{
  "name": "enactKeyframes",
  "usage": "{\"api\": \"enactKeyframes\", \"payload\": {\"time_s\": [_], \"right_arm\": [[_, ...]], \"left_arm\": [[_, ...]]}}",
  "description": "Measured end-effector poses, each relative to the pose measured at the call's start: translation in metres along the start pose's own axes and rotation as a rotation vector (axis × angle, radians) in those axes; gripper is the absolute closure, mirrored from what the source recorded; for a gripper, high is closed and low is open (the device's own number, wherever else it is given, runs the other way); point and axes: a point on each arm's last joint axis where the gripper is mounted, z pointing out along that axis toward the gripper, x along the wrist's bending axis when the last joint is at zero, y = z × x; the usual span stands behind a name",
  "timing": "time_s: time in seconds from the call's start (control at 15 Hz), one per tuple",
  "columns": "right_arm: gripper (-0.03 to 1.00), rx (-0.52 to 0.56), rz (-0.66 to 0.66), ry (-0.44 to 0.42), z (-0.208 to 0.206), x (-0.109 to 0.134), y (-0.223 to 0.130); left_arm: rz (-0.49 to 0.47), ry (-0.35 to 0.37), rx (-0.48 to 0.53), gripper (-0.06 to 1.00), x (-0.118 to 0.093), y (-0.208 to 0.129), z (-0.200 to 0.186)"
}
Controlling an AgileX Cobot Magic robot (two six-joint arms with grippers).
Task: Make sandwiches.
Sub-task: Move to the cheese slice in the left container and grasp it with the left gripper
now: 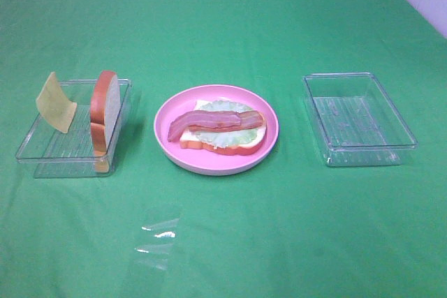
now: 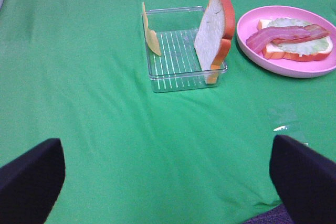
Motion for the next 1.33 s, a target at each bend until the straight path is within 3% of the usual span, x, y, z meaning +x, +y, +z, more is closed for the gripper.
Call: {"api": "enactKeyframes", "payload": {"time_s": [1.33], "right_arm": [[0.03, -0.001, 0.003, 0.003, 0.0000, 0.0003, 0.0001]], "left_arm": [[-0.001, 0.003, 0.000, -0.03, 0.0002, 0.0000, 0.0000]]}}
